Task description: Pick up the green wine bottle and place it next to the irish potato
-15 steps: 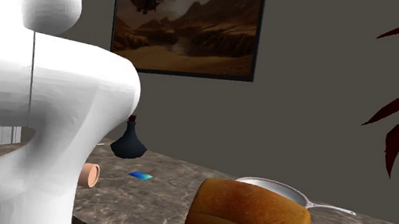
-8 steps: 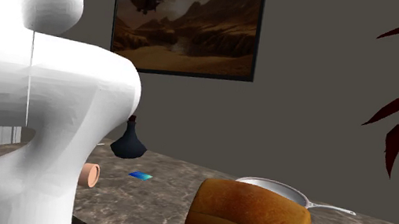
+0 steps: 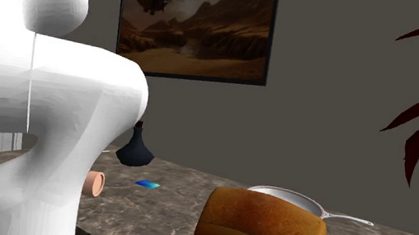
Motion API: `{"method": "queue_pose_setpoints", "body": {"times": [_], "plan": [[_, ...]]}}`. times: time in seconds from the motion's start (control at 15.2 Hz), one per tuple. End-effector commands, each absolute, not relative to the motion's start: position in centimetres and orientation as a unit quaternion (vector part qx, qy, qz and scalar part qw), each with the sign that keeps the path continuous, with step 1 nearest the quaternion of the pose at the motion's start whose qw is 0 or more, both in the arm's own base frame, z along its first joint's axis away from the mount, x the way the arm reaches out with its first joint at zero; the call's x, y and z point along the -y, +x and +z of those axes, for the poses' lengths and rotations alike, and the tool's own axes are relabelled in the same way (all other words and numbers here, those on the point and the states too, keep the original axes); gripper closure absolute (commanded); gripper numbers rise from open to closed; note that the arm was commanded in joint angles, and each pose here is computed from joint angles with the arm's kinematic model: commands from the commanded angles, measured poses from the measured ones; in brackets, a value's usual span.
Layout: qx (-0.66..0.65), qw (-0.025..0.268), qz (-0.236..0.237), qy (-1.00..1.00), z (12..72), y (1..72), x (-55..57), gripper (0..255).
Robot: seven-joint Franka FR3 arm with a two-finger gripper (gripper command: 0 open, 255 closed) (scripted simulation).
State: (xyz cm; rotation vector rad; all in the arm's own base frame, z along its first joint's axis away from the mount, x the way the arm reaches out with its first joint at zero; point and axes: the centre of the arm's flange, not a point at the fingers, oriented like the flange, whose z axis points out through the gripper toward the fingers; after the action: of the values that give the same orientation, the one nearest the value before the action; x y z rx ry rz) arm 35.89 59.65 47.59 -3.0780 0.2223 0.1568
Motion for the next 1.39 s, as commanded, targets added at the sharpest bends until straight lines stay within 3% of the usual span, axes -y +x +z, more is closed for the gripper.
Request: {"method": "queue_pose_setpoints", "body": {"times": [0.0, 0.13, 0.2, 0.53, 0.79, 1.32], "plan": [[-0.072, 0.026, 0.051, -0.996, 47.6, 35.9, -59.7, 255], [-0.072, 0.026, 0.051, -0.996, 47.6, 35.9, -59.7, 255], [-0.072, 0.026, 0.051, -0.996, 47.6, 35.9, -59.7, 0], [-0.072, 0.026, 0.051, -0.996, 47.6, 35.9, -59.7, 0], [-0.072, 0.026, 0.051, -0.996, 52.6, 36.4, -59.4, 0], [-0.072, 0.026, 0.051, -0.996, 52.6, 36.4, -59.4, 0]]}}
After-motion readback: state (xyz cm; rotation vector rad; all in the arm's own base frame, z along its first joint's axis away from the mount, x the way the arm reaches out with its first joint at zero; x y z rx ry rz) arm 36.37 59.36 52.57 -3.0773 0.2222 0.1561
